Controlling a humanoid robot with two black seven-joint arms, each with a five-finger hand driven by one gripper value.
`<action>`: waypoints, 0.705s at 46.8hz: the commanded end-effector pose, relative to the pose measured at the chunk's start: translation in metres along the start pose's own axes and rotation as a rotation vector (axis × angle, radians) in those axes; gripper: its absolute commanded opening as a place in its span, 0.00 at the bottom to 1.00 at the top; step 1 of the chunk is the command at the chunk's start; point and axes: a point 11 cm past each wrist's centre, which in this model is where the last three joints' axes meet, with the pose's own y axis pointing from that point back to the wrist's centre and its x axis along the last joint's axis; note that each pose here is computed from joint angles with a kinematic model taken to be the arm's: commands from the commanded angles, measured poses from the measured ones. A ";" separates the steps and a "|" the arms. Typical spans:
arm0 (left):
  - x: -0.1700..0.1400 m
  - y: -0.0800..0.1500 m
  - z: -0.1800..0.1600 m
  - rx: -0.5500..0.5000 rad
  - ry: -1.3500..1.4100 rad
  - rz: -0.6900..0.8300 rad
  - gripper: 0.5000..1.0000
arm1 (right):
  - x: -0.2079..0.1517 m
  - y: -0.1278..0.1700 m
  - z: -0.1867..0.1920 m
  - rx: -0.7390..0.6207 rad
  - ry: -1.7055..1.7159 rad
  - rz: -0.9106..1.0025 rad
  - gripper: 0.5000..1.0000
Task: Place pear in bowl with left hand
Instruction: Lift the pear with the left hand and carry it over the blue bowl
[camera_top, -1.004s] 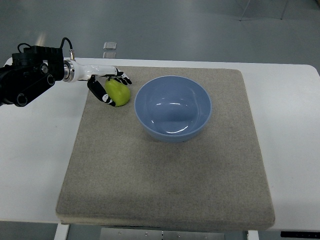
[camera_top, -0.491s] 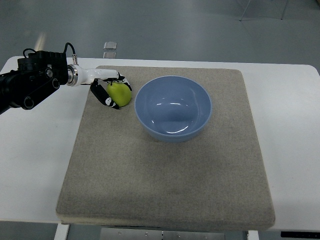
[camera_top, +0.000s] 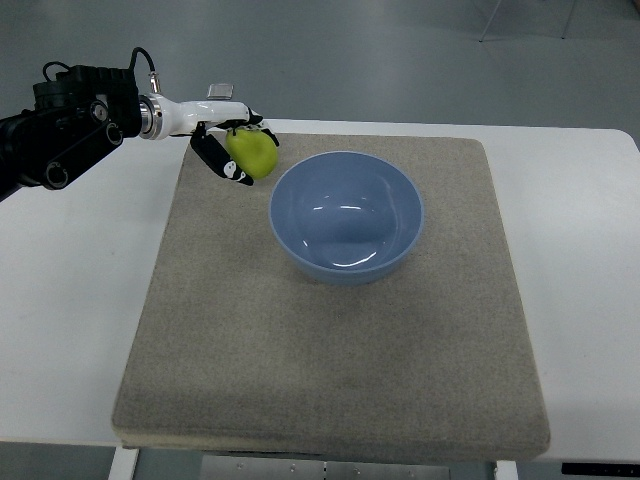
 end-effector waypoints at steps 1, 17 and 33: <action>0.006 -0.001 0.012 -0.029 -0.016 0.005 0.53 | 0.000 0.000 0.000 0.000 0.000 0.000 0.85; 0.015 -0.006 0.071 -0.177 -0.071 0.001 0.53 | 0.000 0.000 0.000 0.000 0.000 -0.002 0.85; -0.005 -0.024 0.119 -0.284 -0.111 -0.059 0.55 | 0.000 0.000 0.000 0.000 0.000 -0.002 0.85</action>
